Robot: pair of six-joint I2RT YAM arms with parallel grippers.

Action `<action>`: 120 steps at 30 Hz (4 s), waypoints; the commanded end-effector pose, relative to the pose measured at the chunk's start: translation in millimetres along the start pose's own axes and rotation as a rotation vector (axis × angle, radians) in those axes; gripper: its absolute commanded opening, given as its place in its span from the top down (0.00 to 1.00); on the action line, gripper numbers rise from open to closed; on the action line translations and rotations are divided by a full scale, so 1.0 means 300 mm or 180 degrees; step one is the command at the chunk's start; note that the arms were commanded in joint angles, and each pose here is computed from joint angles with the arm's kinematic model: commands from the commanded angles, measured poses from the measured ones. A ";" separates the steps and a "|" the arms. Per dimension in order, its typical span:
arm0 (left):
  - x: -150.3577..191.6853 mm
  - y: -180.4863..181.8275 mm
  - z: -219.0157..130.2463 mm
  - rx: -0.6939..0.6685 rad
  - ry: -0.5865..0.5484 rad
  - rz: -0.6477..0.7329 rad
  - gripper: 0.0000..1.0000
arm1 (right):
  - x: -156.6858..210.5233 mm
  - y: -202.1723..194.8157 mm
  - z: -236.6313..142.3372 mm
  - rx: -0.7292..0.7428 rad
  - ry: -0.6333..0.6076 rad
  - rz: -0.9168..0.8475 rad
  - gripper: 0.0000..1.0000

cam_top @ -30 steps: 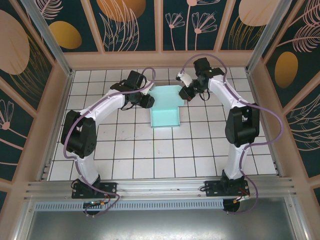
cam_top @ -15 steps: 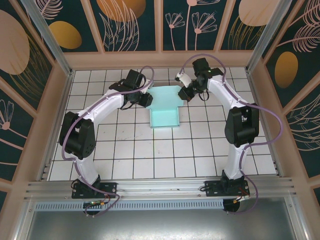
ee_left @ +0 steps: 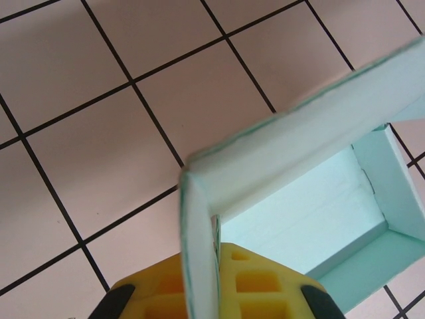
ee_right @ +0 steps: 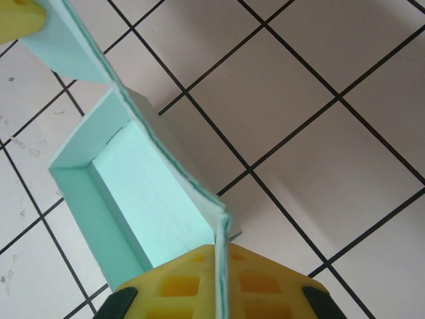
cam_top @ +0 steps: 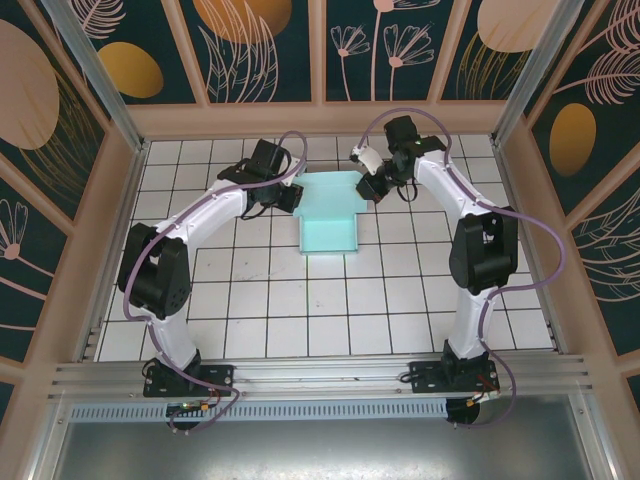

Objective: Fold the paper box

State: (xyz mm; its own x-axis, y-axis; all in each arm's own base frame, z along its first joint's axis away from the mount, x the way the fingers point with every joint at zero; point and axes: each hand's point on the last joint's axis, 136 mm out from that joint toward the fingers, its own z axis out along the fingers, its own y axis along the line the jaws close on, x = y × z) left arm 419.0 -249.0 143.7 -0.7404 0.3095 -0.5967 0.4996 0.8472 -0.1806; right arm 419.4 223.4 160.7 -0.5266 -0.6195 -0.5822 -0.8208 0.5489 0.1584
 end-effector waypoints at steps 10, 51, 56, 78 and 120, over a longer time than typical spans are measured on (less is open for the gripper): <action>-0.095 -0.035 -0.113 0.0176 -0.0957 -0.0423 1.00 | -0.073 -0.083 -0.002 0.1171 -0.0638 0.1152 1.00; -0.077 -0.069 -0.001 -0.0057 -0.2250 -0.1203 1.00 | 0.147 0.040 -0.035 0.2530 -0.2721 0.2425 1.00; -0.042 -0.078 0.009 -0.0038 -0.2306 -0.1204 1.00 | 0.167 0.060 -0.027 0.2590 -0.2801 0.2415 1.00; 0.154 -0.046 0.080 -0.0092 -0.2367 -0.1210 1.00 | 0.288 0.134 0.063 0.2489 -0.3058 0.2039 1.00; 0.193 0.023 0.089 -0.0797 -0.2148 -0.0879 1.00 | -0.164 0.038 -0.047 0.1210 -0.1971 0.1963 0.18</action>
State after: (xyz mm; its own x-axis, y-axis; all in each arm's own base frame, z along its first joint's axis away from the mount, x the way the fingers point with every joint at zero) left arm 393.9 -239.4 99.0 -0.3214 -0.2470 -0.9142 0.1756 0.9331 -0.3139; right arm 431.9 242.6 223.9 -0.4657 0.2347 -0.8533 -0.2442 0.8927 0.3788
